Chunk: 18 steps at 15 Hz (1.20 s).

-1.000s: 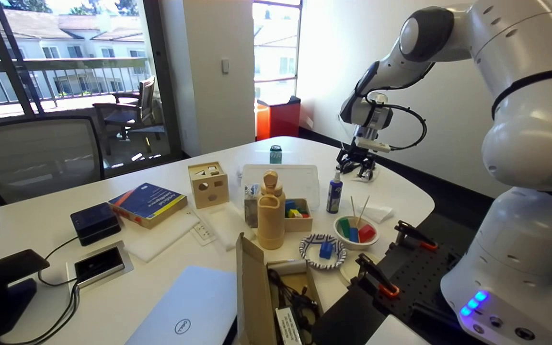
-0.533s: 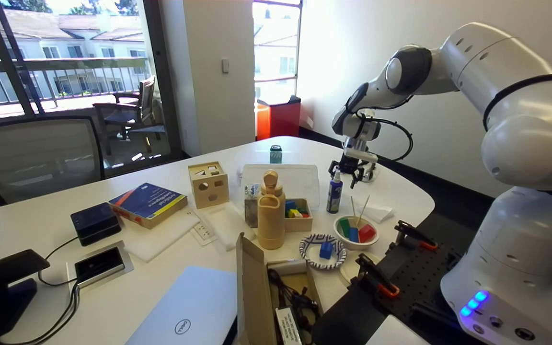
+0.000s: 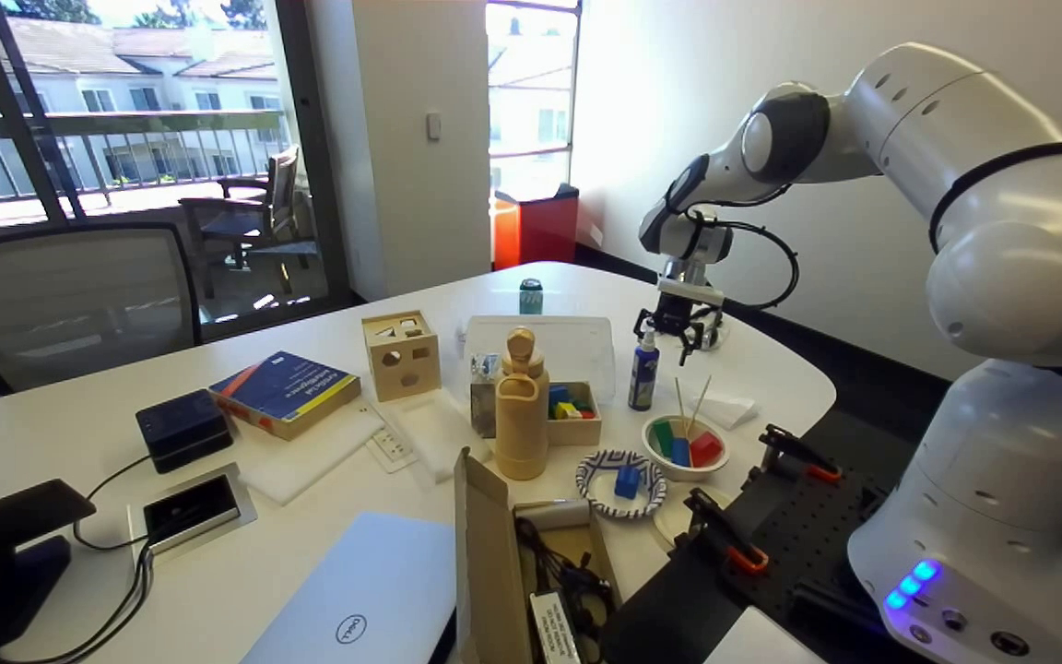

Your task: Put the clear cup on the blue bottle

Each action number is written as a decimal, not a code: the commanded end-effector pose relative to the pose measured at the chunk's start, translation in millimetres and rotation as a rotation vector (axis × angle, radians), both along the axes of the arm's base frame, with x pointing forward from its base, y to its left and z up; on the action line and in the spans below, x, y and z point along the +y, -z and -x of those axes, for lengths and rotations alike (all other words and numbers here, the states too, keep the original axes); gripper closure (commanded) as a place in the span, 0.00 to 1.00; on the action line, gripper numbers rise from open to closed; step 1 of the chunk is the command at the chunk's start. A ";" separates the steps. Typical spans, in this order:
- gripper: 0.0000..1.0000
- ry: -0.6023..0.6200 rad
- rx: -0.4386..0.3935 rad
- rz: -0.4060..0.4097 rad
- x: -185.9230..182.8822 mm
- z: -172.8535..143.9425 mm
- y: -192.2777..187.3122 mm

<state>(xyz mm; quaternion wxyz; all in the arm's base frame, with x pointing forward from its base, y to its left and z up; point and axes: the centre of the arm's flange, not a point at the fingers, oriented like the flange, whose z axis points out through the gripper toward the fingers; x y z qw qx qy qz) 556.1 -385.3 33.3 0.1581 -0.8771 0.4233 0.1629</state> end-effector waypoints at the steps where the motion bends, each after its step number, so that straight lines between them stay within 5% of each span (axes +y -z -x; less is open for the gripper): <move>1: 0.00 0.057 0.082 -0.015 19.3 14.6 -3.6; 10: 0.00 0.152 0.165 -0.013 29.9 52.8 20.3; 18: 0.00 0.143 0.133 0.013 29.8 48.6 18.5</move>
